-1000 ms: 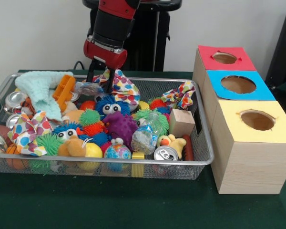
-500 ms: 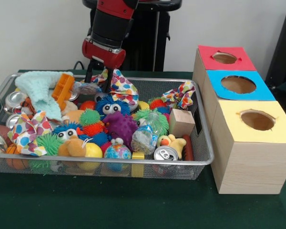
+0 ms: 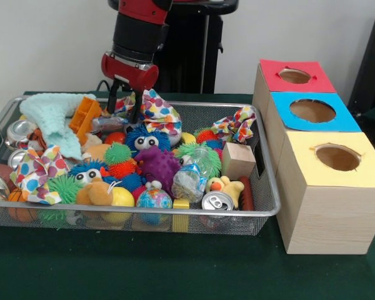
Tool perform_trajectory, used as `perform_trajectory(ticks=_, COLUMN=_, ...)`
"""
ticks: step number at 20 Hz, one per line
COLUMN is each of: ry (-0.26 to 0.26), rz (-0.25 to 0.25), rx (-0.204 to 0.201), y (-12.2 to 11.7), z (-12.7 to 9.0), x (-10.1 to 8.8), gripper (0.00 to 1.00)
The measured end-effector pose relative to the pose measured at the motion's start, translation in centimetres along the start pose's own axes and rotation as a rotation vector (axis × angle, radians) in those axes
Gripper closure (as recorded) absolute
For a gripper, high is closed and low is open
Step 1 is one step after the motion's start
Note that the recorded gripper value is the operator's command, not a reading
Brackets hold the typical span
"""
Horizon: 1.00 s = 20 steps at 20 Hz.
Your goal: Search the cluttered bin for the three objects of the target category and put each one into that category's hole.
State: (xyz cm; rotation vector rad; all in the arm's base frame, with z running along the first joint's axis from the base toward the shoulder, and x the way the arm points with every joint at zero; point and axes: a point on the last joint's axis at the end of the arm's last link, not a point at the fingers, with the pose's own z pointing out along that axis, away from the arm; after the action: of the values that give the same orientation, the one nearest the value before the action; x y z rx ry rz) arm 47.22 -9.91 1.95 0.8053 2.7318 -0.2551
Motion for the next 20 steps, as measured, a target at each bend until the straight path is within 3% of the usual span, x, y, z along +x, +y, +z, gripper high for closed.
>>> perform_trajectory(ticks=8, ry=-0.029, rz=0.086, rx=-0.072, y=-0.5, z=0.1, x=-1.7, gripper=0.0)
perform_trajectory(ticks=15, ry=-0.084, rz=0.103, rx=-0.13, y=1.0, z=0.3, x=-2.0, gripper=0.0)
perform_trajectory(ticks=20, ry=-0.084, rz=0.117, rx=-0.151, y=2.0, z=0.3, x=-1.8, gripper=0.0)
